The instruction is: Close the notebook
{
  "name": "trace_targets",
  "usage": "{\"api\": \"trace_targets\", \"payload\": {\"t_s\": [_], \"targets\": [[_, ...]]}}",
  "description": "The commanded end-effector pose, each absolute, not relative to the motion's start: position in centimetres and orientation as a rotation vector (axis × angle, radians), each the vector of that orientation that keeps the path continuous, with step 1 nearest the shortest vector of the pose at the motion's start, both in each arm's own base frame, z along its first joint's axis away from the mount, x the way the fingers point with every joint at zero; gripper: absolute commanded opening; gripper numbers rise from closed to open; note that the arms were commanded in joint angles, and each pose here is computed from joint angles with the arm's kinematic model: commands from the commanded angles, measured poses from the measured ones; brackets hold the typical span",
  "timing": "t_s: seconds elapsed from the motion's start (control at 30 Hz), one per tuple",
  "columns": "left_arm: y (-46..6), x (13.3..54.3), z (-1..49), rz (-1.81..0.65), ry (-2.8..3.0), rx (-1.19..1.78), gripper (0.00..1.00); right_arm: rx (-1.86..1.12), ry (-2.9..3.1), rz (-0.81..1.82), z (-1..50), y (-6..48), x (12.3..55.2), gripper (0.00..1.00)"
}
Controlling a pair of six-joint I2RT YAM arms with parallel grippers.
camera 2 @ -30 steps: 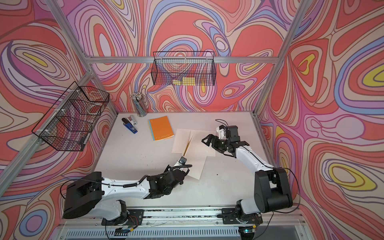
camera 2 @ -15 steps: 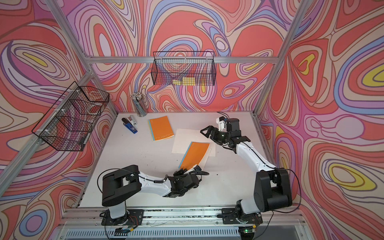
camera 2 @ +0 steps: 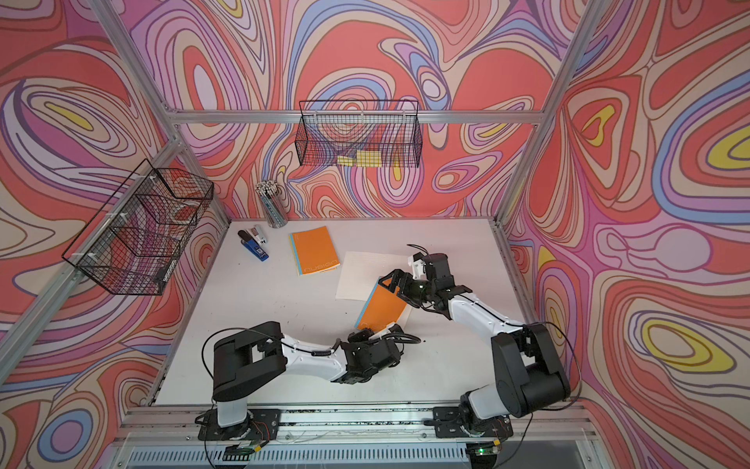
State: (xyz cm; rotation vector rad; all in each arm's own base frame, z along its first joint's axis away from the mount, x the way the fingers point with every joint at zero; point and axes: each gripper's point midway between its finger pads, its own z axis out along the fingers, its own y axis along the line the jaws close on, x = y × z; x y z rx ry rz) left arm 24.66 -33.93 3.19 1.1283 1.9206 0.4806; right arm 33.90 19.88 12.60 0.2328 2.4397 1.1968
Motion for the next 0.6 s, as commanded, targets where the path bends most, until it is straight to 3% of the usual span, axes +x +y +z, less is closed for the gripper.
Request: {"api": "trace_targets", "payload": {"t_s": [0.0, 0.57], "targets": [[-33.3, 24.4, 2.6, 0.547, 1.925, 1.147, 0.02, 0.270, 2.430, 1.166, 11.7, 19.5, 34.0, 0.98], [-33.9, 24.3, 4.0, 0.499, 1.950, 1.114, 0.22, 0.329, 2.542, 1.114, 5.7, 19.1, 33.3, 0.98]]}}
